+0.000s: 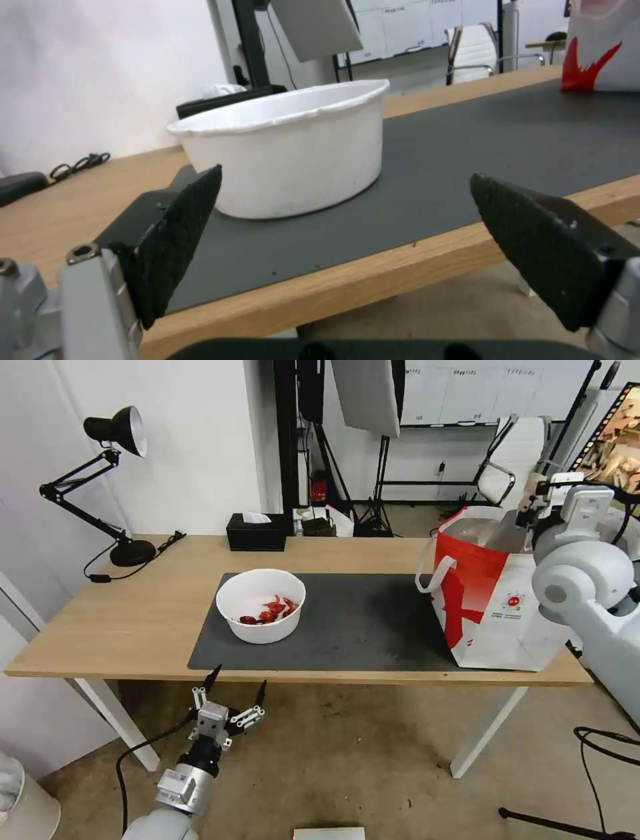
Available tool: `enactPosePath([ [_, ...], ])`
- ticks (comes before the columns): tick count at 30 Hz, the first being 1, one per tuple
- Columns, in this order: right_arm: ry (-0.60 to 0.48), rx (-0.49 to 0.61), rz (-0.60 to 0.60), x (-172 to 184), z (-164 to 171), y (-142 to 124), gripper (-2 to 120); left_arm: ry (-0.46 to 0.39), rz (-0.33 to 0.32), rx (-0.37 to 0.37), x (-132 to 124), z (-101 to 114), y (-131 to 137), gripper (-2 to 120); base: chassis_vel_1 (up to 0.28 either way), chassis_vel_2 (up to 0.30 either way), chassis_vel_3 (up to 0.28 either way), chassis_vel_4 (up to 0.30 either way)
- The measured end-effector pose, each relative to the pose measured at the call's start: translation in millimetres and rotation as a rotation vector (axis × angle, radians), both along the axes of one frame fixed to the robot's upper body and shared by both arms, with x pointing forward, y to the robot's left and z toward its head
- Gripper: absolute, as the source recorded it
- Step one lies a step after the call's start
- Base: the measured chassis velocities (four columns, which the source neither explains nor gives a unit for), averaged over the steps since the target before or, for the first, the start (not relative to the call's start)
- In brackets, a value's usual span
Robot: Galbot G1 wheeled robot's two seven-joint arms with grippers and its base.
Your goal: Pick up the trash from the table and place it into the takeout bag.
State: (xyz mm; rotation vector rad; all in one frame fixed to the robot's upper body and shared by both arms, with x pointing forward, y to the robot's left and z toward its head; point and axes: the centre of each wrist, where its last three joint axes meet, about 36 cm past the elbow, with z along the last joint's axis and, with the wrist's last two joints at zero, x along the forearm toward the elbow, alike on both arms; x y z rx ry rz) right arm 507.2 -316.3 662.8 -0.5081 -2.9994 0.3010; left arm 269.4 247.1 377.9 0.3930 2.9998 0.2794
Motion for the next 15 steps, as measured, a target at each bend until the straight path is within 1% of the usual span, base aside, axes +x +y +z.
enactPosePath([
  [2, 0.004, -0.007, 0.0, -0.3, 0.3, -1.1, 30, 0.0, 0.0, 0.001, -0.4, 0.6, 0.3, 100, 0.0, 0.0, 0.0, 0.0],
  [3, 0.004, -0.007, 0.0, -0.3, 0.3, -1.1, 30, 0.0, 0.0, 0.001, -0.4, 0.6, 0.3, 100, 0.0, 0.0, 0.0, 0.0],
  [4, 0.004, -0.01, 0.0, -0.4, 0.4, -1.6, 33, -0.001, -0.001, 0.001, -0.4, 1.1, 0.3, 100, 0.0, 0.0, 0.0, 0.0],
  [6, 0.002, -0.015, -0.001, -0.6, 1.0, -2.4, 44, -0.002, -0.001, 0.002, -0.5, 2.4, 0.1, 100, 0.0, 0.0, 0.0, 0.0],
  [7, 0.002, -0.015, -0.001, -0.6, 1.0, -2.4, 44, -0.002, -0.001, 0.002, -0.5, 2.4, 0.1, 100, 0.0, 0.0, 0.0, 0.0],
  [8, 0.002, -0.017, -0.001, -0.7, 1.2, -2.6, 48, -0.002, -0.001, 0.003, -0.5, 2.8, 0.0, 100, 0.0, 0.0, 0.0, 0.0],
  [10, -0.001, -0.019, -0.001, -1.1, 1.6, -2.6, 58, -0.002, -0.002, 0.003, -0.7, 3.9, -0.5, 100, 0.0, 0.0, 0.0, 0.0],
  [11, -0.001, -0.019, -0.001, -1.1, 1.6, -2.6, 58, -0.002, -0.002, 0.003, -0.7, 3.9, -0.5, 100, 0.0, 0.0, 0.0, 0.0],
  [13, -0.006, -0.019, 0.004, -2.0, 2.0, -1.4, 69, -0.003, -0.004, 0.003, -1.2, 4.8, -0.9, 100, 0.0, 0.0, 0.0, 0.0],
  [14, -0.007, -0.019, 0.006, -2.4, 2.0, -0.8, 73, -0.003, -0.005, 0.004, -1.4, 4.9, -1.0, 100, 0.0, 0.0, 0.0, 0.0],
  [15, -0.007, -0.019, 0.006, -2.4, 2.0, -0.8, 73, -0.003, -0.005, 0.004, -1.4, 4.9, -1.0, 100, 0.0, 0.0, 0.0, 0.0],
])
